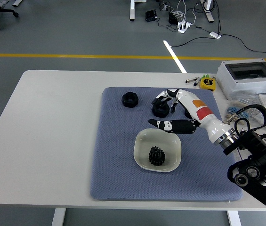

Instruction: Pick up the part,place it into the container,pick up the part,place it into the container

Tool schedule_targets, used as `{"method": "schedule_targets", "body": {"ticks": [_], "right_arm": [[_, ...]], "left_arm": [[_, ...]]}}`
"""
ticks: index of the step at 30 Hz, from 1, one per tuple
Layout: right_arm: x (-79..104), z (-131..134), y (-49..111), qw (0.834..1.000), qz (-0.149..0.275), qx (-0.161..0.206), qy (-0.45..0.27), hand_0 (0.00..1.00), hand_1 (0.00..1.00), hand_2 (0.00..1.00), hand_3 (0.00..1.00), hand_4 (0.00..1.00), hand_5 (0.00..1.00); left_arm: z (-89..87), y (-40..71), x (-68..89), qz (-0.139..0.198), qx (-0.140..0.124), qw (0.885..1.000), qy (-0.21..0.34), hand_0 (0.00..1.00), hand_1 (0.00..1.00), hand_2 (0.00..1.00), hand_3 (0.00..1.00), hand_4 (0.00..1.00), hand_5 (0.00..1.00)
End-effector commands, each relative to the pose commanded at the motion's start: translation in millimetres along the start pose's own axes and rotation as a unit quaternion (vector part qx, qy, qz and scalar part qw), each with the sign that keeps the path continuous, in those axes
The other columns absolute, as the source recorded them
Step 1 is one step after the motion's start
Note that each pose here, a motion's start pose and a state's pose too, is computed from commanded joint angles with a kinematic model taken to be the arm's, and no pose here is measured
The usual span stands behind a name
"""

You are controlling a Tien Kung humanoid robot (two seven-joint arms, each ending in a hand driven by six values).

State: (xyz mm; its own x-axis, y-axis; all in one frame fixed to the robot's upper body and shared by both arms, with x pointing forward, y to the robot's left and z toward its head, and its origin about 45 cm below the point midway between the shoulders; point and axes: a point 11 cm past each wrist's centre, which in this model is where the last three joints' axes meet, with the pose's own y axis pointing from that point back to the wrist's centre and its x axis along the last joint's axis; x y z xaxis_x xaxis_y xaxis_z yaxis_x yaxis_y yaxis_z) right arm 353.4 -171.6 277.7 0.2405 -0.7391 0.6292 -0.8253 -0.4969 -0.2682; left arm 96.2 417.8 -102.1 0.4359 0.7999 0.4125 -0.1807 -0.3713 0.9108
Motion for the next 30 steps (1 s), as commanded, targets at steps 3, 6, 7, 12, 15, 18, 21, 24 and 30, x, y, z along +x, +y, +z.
{"method": "schedule_targets", "body": {"ticks": [3,6,7,12,15,18,21,24,30], "right_arm": [[19.1,5.4,-0.1,0.997,0.052,-0.005,-0.049,0.709,0.750,0.816,0.834,0.998,0.672],[35.9,19.4,4.1,0.990,0.097,-0.036,-0.097,0.709,0.750,0.816,0.834,0.998,0.672],[39.4,23.9,5.9,0.987,0.108,-0.046,-0.113,0.814,0.815,0.860,0.879,0.998,0.762],[54.3,49.2,17.5,0.962,0.160,-0.095,-0.198,0.814,0.815,0.860,0.879,0.998,0.762],[59.3,63.9,24.6,0.942,0.186,-0.124,-0.249,0.871,0.845,0.881,0.916,0.998,0.857],[62.8,82.2,34.2,0.914,0.212,-0.159,-0.307,0.871,0.845,0.881,0.916,0.998,0.857],[62.2,95.4,43.7,0.890,0.224,-0.183,-0.352,0.894,0.848,0.885,0.916,0.998,0.908],[59.9,102.4,52.0,0.890,0.219,-0.194,-0.349,0.894,0.848,0.885,0.916,0.998,0.908],[52.9,112.3,66.9,0.887,0.218,-0.212,-0.346,0.895,0.848,0.880,0.904,0.998,0.936]], "left_arm": [[-0.1,0.0,0.3,0.000,0.001,1.000,0.000,0.703,0.650,0.662,0.581,0.672,0.629],[2.4,0.1,0.8,0.001,-0.002,1.000,-0.001,0.703,0.650,0.662,0.581,0.672,0.629],[3.5,0.1,1.1,0.002,-0.003,1.000,-0.001,0.703,0.648,0.663,0.580,0.671,0.627],[9.8,0.5,2.6,0.004,-0.008,1.000,-0.001,0.703,0.648,0.663,0.580,0.671,0.627],[11.7,0.6,2.7,0.004,-0.010,1.000,-0.001,0.703,0.649,0.668,0.580,0.671,0.627],[12.1,0.7,1.5,0.004,-0.010,1.000,0.000,0.703,0.649,0.668,0.580,0.671,0.627],[11.8,0.7,0.0,0.002,-0.010,1.000,0.000,0.703,0.649,0.668,0.581,0.671,0.627],[11.2,0.8,-1.5,0.001,-0.009,1.000,-0.001,0.703,0.649,0.668,0.581,0.671,0.627],[10.0,0.9,-4.5,-0.002,-0.008,1.000,-0.003,0.703,0.648,0.667,0.580,0.670,0.626]]}}
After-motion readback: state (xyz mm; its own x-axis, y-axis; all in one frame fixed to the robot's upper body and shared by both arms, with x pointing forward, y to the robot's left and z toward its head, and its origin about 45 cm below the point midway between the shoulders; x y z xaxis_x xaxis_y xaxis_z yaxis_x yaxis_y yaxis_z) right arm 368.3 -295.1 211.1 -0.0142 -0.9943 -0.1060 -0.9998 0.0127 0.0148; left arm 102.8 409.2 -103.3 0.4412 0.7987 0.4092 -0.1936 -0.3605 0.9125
